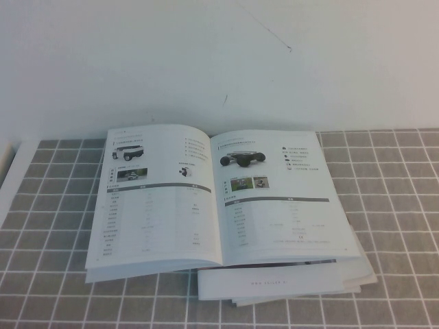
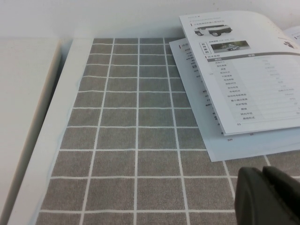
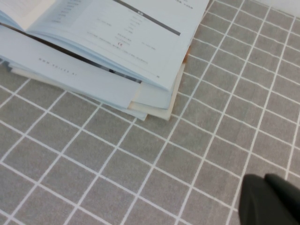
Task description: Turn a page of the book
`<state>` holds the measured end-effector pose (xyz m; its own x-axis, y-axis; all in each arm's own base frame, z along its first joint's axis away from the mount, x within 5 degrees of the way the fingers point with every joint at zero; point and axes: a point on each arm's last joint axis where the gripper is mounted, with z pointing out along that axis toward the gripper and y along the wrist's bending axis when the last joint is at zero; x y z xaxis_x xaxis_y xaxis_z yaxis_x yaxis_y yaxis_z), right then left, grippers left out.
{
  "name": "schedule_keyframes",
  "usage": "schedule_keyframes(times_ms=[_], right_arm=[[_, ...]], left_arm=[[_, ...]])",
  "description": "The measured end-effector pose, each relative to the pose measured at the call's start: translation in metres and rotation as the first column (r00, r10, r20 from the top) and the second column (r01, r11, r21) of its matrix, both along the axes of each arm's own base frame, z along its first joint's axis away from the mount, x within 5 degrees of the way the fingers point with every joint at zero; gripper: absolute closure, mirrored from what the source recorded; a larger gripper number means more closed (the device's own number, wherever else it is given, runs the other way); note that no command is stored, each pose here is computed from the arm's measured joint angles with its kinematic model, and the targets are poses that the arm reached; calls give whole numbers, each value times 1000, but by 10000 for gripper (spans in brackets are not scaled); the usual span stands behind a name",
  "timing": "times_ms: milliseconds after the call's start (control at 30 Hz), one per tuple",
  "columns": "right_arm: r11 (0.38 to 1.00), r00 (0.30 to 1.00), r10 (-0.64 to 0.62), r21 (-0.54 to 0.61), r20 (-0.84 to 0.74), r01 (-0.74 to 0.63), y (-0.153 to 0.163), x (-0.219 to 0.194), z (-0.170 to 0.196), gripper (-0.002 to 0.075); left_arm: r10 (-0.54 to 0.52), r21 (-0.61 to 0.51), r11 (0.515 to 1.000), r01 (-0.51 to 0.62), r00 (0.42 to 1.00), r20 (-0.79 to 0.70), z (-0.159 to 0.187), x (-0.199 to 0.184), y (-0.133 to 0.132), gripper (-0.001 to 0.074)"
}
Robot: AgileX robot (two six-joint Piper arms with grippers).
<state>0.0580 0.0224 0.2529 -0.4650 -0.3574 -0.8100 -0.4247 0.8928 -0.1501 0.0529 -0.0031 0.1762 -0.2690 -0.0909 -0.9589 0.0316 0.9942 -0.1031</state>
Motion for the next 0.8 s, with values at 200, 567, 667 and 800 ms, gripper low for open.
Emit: schedule_keyframes(times_ms=[200,567,667,800], right_arm=[[999,999,-10,-46,39,12,-3,0,-3,727],[975,926,-202,-26,318,221,-19,-12,-40,727],[954,913,-285,-8,292,301,-22,-9,-67,727],[932,900,-359,47,246,359,-24,-7,-83,728]], left_arm=[[0,0,1000,0,1000,-2,0,0,0,738],[-2,8,1000,2,1000,-2,0,0,0,738],[-3,10,1000,3,1000,-2,0,0,0,738],[-3,12,1000,3,1000,-5,0,0,0,738]])
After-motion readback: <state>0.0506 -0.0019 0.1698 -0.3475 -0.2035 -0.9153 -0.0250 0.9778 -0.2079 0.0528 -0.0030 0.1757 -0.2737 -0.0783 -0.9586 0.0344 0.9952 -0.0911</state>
